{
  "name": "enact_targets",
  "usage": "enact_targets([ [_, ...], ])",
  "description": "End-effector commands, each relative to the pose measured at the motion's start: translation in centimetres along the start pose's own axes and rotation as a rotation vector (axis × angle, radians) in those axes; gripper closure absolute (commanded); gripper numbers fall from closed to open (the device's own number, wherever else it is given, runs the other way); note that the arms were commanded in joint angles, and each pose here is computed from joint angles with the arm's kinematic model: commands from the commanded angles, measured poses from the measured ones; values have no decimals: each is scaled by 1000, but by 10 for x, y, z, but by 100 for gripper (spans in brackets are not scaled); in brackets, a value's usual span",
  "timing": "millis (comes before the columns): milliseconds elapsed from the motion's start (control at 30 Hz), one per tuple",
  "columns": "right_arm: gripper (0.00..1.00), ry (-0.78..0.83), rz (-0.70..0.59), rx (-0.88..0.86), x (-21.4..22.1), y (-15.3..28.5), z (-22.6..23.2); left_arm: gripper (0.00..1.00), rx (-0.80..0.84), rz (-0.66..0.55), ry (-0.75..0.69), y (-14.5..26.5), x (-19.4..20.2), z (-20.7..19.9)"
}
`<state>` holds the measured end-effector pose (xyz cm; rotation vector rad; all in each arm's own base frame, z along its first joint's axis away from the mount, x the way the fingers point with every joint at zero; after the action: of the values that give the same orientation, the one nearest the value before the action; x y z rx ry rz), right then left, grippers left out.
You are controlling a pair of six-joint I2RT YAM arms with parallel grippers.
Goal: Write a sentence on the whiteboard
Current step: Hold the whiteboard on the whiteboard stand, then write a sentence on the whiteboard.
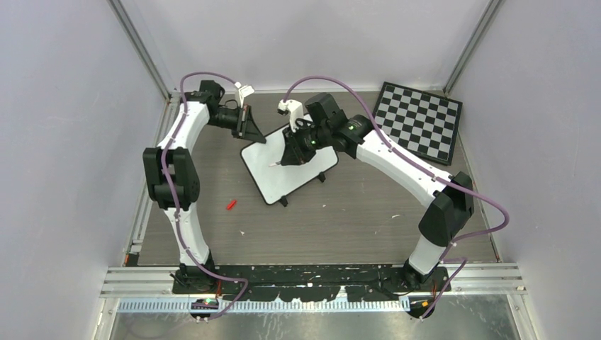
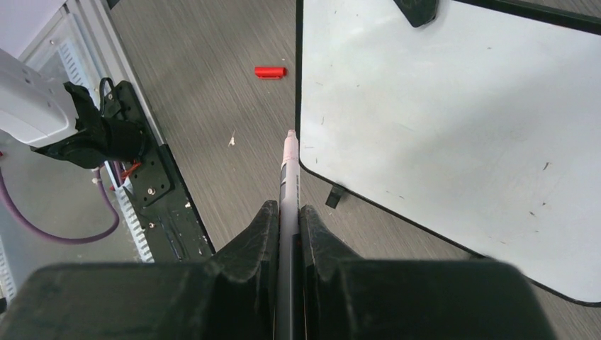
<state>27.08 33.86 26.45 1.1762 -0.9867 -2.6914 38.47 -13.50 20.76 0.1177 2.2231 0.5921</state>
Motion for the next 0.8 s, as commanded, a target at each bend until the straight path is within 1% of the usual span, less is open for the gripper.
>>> enact_targets([
  [0,100,44,-47,-42,-10,25,21,100,87,28,-9,-7,6,-14],
  [167,100,44,-40,-42,-7,28,22,100,148,82,-30,-17,22,-27],
  [367,100,34,-32,-61,-5,28,25,100,209,129,-102,-27,27,-45],
  [500,100,31,-30,-70,-4,30,27,100,242,166,-104,-34,29,-51],
  [567,100,31,-30,-71,-3,32,27,100,234,166,-107,-31,27,-52],
  [767,100,30,-21,-68,2,34,27,100,195,116,-127,-10,16,-63],
])
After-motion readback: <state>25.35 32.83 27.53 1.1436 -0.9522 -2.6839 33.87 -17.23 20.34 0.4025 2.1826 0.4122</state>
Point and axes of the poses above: each gripper's point midway between its finger pads, its own y axis back along the fingers, its own z axis along the line the jaws close on, x = y × z, the point moved 4 cm from there along y, back along the fingers, and after that the axes turned 14 degrees about -y, right-handed, at the moved point
